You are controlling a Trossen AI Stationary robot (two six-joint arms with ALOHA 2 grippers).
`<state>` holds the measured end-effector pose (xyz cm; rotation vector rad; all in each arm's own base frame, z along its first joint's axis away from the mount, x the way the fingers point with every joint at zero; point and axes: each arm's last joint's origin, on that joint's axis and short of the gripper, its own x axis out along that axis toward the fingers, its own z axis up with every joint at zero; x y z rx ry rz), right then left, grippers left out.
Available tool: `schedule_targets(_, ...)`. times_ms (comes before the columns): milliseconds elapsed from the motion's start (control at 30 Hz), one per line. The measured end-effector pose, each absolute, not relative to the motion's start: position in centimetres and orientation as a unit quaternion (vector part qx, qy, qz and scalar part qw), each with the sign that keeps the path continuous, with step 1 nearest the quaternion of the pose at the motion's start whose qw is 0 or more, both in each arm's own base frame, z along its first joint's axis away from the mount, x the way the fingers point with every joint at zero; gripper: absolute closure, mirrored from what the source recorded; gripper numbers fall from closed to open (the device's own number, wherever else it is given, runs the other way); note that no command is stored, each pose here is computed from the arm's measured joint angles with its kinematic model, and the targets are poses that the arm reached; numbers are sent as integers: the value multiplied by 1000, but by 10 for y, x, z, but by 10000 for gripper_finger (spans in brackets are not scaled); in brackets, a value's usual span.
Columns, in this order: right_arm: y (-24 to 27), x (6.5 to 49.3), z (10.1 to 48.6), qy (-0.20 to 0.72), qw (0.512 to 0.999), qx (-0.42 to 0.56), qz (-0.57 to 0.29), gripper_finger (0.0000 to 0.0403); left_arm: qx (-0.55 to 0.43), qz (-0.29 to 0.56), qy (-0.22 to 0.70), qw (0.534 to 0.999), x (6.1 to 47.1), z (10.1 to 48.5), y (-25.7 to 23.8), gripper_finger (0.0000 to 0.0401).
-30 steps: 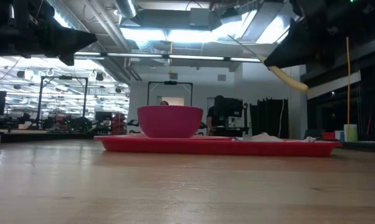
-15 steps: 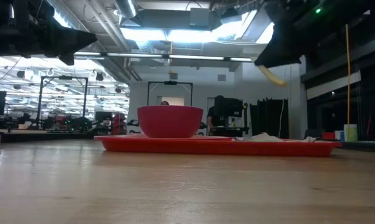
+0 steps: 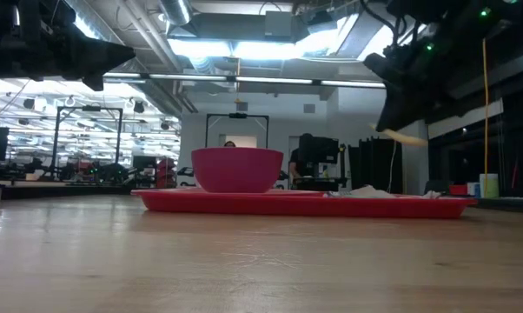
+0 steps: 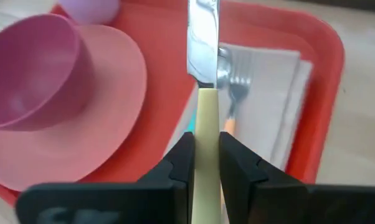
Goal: Set up tray
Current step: Put the yellow table knife on the brown table napkin to the right of the orange fork
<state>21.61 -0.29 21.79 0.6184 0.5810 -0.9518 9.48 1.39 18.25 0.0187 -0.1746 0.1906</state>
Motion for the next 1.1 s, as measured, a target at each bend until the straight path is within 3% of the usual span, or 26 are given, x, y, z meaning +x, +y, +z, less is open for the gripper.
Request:
schedule_targets(667,-4,228,159,338,709,330,-523,351,6,132,-87,987,94,182,16,397)
schedule_targets(1100,-12,234,141,346,682,335,-550,351,6,132,-87,987,94,182,16,397)
